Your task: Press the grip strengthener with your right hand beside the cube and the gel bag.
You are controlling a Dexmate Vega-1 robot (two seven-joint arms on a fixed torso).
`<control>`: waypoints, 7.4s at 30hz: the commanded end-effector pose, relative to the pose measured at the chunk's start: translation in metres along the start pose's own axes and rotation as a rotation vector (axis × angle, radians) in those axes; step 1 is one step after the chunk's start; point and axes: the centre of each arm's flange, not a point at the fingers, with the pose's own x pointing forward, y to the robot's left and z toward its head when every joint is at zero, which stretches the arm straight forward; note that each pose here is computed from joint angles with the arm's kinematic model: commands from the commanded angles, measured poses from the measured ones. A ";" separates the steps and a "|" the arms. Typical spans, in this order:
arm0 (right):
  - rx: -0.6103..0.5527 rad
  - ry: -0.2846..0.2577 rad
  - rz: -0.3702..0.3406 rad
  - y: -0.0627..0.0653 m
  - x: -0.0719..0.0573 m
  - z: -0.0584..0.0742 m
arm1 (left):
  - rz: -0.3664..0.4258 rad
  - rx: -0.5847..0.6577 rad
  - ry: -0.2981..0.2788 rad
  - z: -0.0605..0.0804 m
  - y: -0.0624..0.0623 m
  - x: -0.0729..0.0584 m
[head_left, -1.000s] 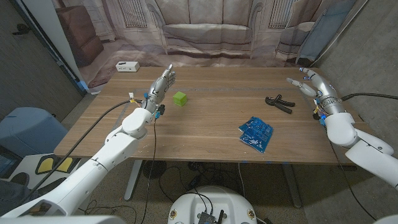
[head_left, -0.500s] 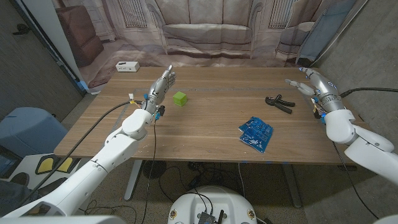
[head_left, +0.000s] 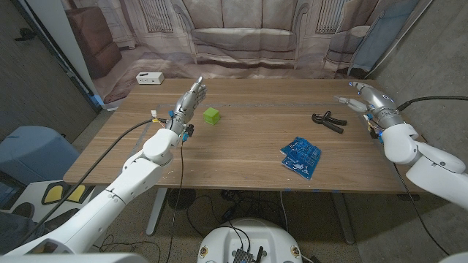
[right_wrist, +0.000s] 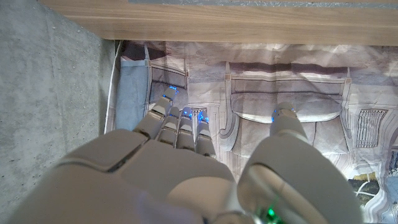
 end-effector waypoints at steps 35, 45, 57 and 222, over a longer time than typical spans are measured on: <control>-0.220 0.089 0.290 0.007 0.039 0.009 | 0.018 -0.020 0.007 -0.010 -0.002 -0.007; -0.267 0.127 0.325 0.012 0.046 0.006 | 0.020 -0.018 0.006 -0.008 -0.001 -0.007; -0.270 0.136 0.351 0.022 0.053 0.005 | 0.019 -0.013 0.011 -0.006 -0.001 -0.009; -0.355 0.299 0.697 0.124 0.085 -0.064 | 0.021 -0.034 0.049 -0.014 -0.013 -0.013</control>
